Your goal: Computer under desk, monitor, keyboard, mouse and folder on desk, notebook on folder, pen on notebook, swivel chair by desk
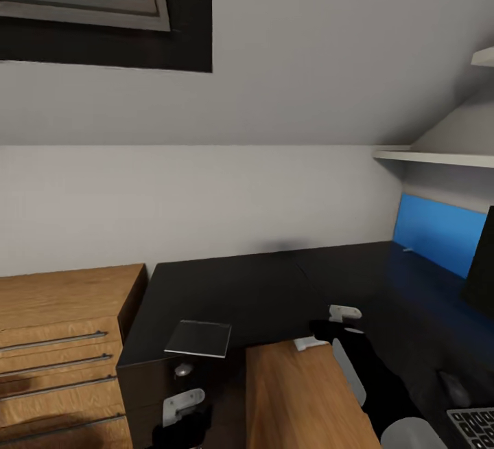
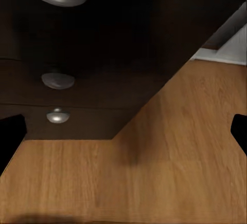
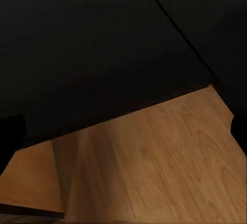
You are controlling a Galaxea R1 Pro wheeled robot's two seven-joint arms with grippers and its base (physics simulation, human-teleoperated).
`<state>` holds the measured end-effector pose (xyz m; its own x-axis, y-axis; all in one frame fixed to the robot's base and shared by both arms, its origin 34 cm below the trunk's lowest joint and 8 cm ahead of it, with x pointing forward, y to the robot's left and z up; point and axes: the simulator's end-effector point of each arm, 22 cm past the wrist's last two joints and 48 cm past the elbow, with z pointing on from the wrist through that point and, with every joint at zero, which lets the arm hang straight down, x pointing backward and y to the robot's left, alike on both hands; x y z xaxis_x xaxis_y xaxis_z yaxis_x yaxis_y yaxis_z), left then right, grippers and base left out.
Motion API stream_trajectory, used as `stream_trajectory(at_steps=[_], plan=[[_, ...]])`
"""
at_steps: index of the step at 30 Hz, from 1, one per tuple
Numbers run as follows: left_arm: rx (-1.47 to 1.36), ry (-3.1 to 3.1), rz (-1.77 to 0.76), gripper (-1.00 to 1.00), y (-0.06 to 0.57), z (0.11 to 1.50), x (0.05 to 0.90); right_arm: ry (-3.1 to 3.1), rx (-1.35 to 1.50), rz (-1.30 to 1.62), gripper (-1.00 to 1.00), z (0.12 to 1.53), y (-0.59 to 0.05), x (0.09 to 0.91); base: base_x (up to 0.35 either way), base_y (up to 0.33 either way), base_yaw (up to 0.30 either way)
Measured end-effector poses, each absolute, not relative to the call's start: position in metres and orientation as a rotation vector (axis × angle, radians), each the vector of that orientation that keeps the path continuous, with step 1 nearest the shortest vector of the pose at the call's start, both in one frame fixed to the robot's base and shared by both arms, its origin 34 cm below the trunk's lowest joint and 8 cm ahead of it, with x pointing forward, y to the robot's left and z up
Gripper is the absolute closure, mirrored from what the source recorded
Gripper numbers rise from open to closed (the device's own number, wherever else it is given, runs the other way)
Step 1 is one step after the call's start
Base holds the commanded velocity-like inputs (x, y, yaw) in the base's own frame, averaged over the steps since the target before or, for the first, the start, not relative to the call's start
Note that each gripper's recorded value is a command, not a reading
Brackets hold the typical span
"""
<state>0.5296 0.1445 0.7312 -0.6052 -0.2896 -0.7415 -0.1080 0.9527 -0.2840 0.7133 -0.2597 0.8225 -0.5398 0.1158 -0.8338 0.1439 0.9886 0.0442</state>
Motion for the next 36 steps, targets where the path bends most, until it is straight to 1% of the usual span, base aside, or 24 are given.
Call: stream_trajectory(at_steps=[7,11,17,26,36], plan=[[-0.350,2.197,-0.204,-1.00,0.166,0.700,0.521,2.175,0.154,-0.039,-1.00,0.805,-0.228,0.698,0.000,0.000,0.275],[-0.369,2.203,-0.160,-1.00,0.181,0.682,0.514,2.165,0.110,-0.052,-1.00,0.791,-0.195,0.683,0.000,0.000,0.276],[-0.366,2.232,-0.119,-1.00,0.196,0.663,0.503,2.100,0.082,-0.082,-1.00,0.784,-0.173,0.671,0.000,0.000,0.276],[-0.363,2.290,-0.074,-1.00,0.206,0.636,0.486,2.095,0.114,-0.101,-1.00,0.729,-0.176,0.631,0.000,0.000,0.272],[-0.308,2.334,-0.070,-1.00,0.194,0.622,0.473,2.115,0.148,-0.173,-1.00,0.648,-0.203,0.580,0.000,0.000,0.251]])
